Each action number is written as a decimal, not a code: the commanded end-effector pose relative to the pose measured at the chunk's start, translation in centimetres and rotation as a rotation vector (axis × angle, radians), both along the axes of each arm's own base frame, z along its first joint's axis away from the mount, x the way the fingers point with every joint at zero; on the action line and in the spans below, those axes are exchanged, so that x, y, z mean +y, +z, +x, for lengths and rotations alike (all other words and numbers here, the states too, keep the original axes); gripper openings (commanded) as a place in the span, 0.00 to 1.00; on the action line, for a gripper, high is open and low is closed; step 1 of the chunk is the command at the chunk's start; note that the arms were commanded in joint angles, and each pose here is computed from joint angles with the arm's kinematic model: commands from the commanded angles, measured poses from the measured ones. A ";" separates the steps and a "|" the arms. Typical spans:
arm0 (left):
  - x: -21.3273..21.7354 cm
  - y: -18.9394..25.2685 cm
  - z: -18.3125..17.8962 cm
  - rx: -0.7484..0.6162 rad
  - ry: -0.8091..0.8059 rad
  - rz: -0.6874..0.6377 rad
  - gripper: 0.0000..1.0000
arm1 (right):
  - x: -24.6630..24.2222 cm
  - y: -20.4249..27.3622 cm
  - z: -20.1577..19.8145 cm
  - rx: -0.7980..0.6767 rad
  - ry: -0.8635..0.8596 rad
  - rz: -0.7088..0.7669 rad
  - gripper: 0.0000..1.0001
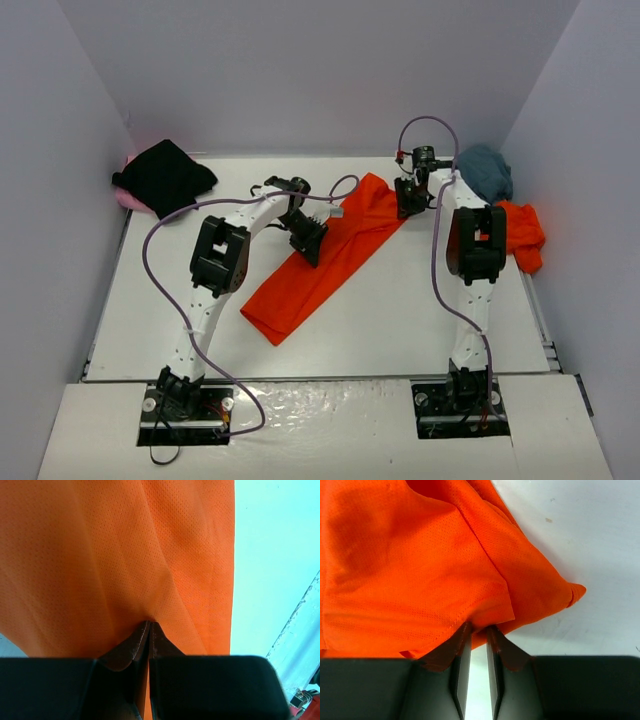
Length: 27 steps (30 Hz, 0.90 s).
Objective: Fold and stack the t-shirts
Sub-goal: Fold the tshirt
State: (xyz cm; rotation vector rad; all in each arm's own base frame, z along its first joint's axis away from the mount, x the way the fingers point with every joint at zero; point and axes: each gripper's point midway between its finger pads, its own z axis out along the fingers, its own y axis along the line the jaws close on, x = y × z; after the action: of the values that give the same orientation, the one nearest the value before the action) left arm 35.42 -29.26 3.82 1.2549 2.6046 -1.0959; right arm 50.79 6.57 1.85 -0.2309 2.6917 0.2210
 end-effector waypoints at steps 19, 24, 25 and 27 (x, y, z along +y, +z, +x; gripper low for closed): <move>3.8 7.3 -0.8 -0.176 -0.094 0.011 0.00 | 3.4 9.1 2.7 -0.219 0.066 -0.081 0.00; 5.5 5.4 -1.6 -0.136 -0.128 0.061 0.00 | 4.4 5.7 2.2 -0.150 0.082 -0.087 0.00; 5.7 5.1 -1.7 -0.128 -0.137 0.064 0.00 | 4.5 5.3 2.2 -0.140 0.084 -0.088 0.00; 6.0 4.2 -1.8 -0.106 -0.142 0.077 0.00 | 4.7 4.4 1.9 -0.121 0.092 -0.094 0.00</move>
State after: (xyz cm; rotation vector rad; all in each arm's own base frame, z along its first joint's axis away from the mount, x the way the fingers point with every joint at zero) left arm 34.10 -24.44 6.92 1.4207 2.5652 -0.9422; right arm 52.74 11.16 6.34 -0.3871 2.5694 0.1242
